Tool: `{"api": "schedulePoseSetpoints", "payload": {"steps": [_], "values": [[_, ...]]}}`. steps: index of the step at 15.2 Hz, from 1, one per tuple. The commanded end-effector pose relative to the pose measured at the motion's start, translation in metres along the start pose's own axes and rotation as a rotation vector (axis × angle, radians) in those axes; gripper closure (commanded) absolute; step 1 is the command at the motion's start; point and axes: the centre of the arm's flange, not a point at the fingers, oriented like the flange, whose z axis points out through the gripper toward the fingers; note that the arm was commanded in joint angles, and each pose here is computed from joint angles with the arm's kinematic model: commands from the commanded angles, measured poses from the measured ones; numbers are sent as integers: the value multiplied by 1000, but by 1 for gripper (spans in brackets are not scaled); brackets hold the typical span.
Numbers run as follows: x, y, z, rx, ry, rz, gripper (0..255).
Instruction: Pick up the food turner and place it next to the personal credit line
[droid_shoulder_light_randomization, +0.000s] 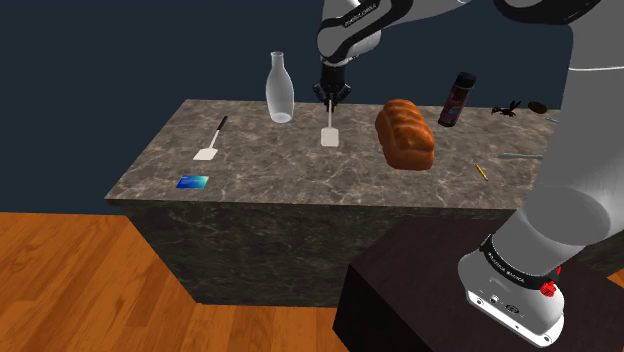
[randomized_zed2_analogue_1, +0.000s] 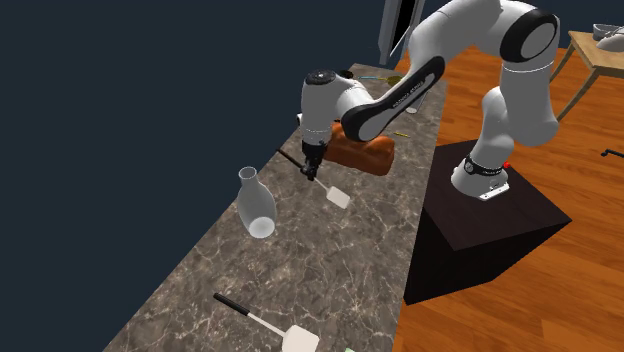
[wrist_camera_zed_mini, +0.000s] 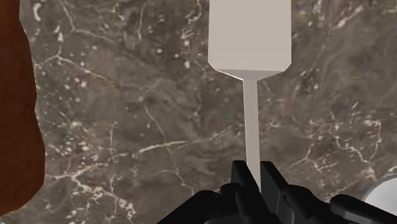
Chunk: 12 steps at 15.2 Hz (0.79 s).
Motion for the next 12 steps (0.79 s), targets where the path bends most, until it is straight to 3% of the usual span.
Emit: {"api": "schedulePoseSetpoints", "payload": {"steps": [1, 12], "values": [[-16, -20, 1, 0, 0, 1, 255], [-90, -145, -5, 0, 0, 1, 255]]}}
